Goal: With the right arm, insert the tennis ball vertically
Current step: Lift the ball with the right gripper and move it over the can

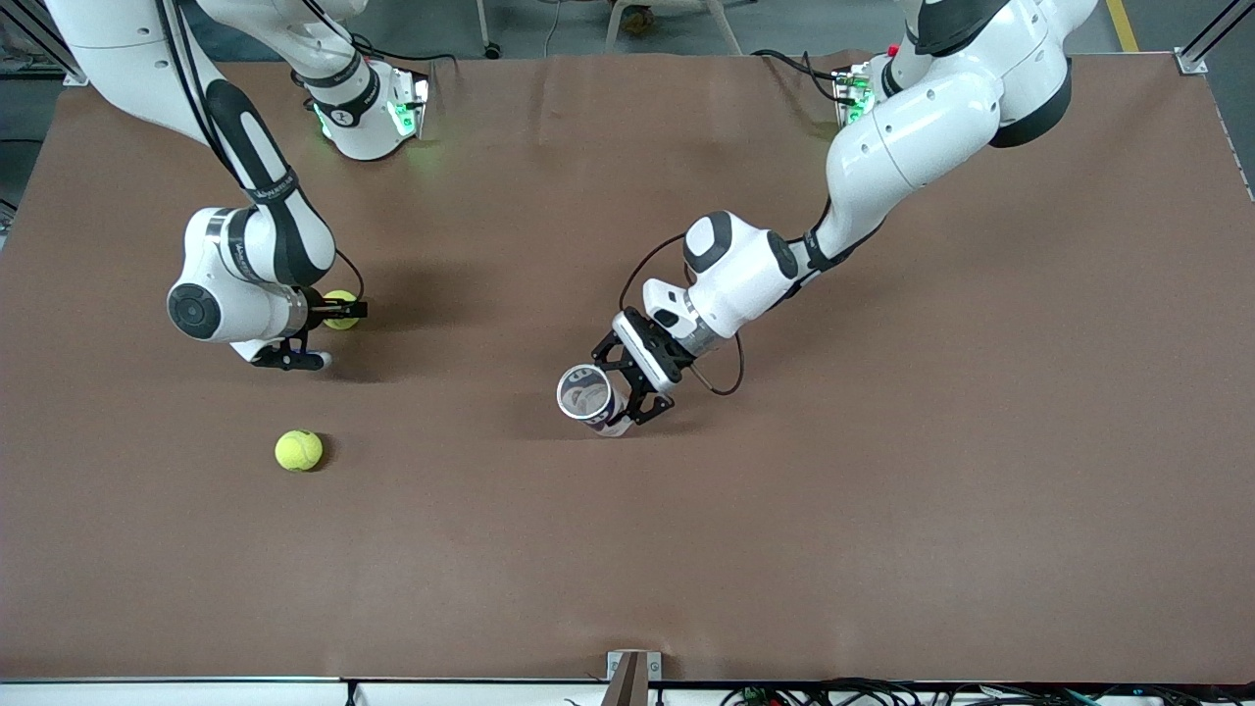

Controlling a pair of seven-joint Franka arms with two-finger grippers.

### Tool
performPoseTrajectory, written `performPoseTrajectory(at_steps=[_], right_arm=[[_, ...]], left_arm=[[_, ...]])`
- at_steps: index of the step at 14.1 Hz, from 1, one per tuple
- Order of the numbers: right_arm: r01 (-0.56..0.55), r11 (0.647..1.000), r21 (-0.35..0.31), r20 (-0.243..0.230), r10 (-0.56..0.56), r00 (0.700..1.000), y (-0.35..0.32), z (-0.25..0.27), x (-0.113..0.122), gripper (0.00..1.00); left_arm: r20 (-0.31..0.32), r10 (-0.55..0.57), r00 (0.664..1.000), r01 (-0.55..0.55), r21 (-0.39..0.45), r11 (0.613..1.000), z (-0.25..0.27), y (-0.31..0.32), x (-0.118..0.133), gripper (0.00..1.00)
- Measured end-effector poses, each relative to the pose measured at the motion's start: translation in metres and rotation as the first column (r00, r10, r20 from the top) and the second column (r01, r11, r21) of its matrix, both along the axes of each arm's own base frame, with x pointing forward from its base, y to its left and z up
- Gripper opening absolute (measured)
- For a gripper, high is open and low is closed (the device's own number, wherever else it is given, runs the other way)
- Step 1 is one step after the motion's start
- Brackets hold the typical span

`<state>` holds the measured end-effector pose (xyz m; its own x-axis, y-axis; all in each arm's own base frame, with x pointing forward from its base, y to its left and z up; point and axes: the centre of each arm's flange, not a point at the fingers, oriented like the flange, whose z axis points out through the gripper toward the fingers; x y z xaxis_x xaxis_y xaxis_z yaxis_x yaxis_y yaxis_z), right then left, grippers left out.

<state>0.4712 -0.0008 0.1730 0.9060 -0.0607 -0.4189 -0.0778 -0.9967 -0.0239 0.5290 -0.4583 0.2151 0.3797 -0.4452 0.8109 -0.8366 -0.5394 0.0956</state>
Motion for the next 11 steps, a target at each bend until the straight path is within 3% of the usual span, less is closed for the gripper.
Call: performPoseTrajectory(at_steps=[2, 8, 11], right_arm=[[-0.001, 1.000, 0.000, 0.002, 0.001, 1.000, 0.000, 0.000, 0.000, 0.69], [0.005, 1.000, 0.000, 0.025, -0.005, 1.000, 0.000, 0.008, 0.012, 0.66], [-0.006, 1.000, 0.018, -0.003, 0.006, 1.000, 0.004, 0.061, 0.054, 0.66]], left_arm=[[-0.006, 0.000, 1.000, 0.000, -0.002, 1.000, -0.001, 0.004, 0.000, 0.73], [-0.013, 0.001, 1.000, -0.001, -0.004, 1.000, -0.001, 0.009, -0.002, 0.74], [-0.014, 0.001, 1.000, -0.001, -0.003, 1.000, -0.002, 0.010, -0.002, 0.73]])
